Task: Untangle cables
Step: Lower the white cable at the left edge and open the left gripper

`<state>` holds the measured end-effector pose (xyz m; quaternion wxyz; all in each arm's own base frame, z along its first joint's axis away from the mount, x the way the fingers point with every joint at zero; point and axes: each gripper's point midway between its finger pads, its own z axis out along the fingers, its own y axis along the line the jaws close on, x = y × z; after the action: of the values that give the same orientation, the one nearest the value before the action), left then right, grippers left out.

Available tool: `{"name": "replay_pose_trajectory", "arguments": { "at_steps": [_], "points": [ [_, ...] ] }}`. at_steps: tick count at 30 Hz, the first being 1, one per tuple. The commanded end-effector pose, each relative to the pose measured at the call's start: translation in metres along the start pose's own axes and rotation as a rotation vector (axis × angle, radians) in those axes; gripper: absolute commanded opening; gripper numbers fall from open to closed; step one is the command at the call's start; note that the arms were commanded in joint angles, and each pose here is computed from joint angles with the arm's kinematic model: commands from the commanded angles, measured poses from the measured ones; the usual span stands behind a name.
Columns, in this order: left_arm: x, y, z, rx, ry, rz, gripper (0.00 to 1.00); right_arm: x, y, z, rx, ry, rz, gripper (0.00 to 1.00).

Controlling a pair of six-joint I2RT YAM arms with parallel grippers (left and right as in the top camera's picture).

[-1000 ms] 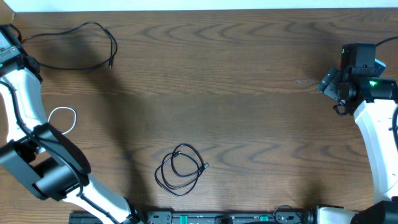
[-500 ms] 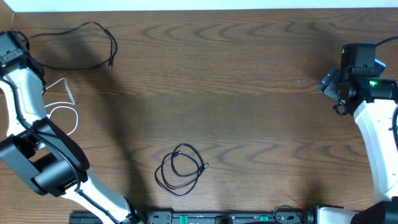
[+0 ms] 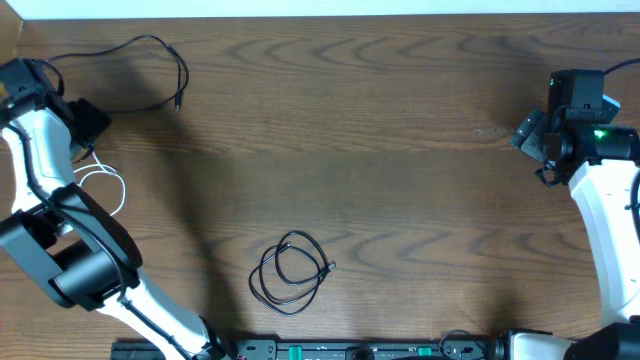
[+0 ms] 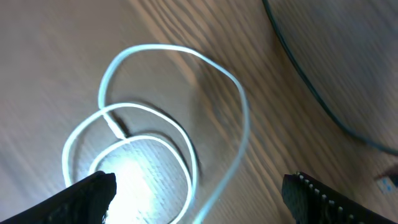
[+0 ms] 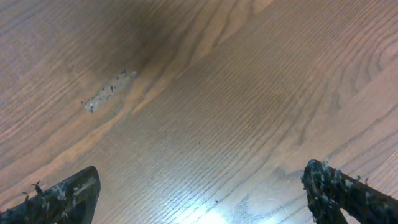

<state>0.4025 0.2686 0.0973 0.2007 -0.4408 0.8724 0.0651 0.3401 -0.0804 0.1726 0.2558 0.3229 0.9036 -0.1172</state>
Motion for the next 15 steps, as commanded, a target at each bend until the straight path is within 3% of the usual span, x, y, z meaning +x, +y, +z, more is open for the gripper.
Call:
{"name": "replay_pose_trajectory", "arguments": {
  "at_steps": [1,2,4,7,10,11,15],
  "points": [
    [0.021,-0.001,0.018,0.025,0.082,0.047,0.84,0.0,-0.002,0.001,0.01,-0.001,0.015,0.99],
    [0.024,0.0,0.021,0.021,0.094,0.063,0.75,0.0,-0.002,0.001,0.01,-0.001,0.015,0.99],
    [0.03,0.002,0.027,0.013,0.116,0.082,0.71,0.0,-0.002,0.001,0.01,-0.001,0.015,0.99],
    [0.036,0.005,0.035,-0.003,0.142,0.087,0.55,0.0,-0.002,0.001,0.01,-0.001,0.015,0.99],
    [0.034,0.015,0.039,-0.059,0.129,0.085,0.19,0.0,-0.002,0.001,0.01,-0.001,0.015,0.99],
    [0.031,0.022,0.039,-0.104,0.114,0.068,0.14,0.0,-0.002,0.001,0.01,-0.001,0.015,0.99],
    [0.029,0.06,0.032,-0.304,0.072,-0.103,0.12,0.0,-0.002,0.001,0.01,-0.001,0.015,0.99]
  ]
}}
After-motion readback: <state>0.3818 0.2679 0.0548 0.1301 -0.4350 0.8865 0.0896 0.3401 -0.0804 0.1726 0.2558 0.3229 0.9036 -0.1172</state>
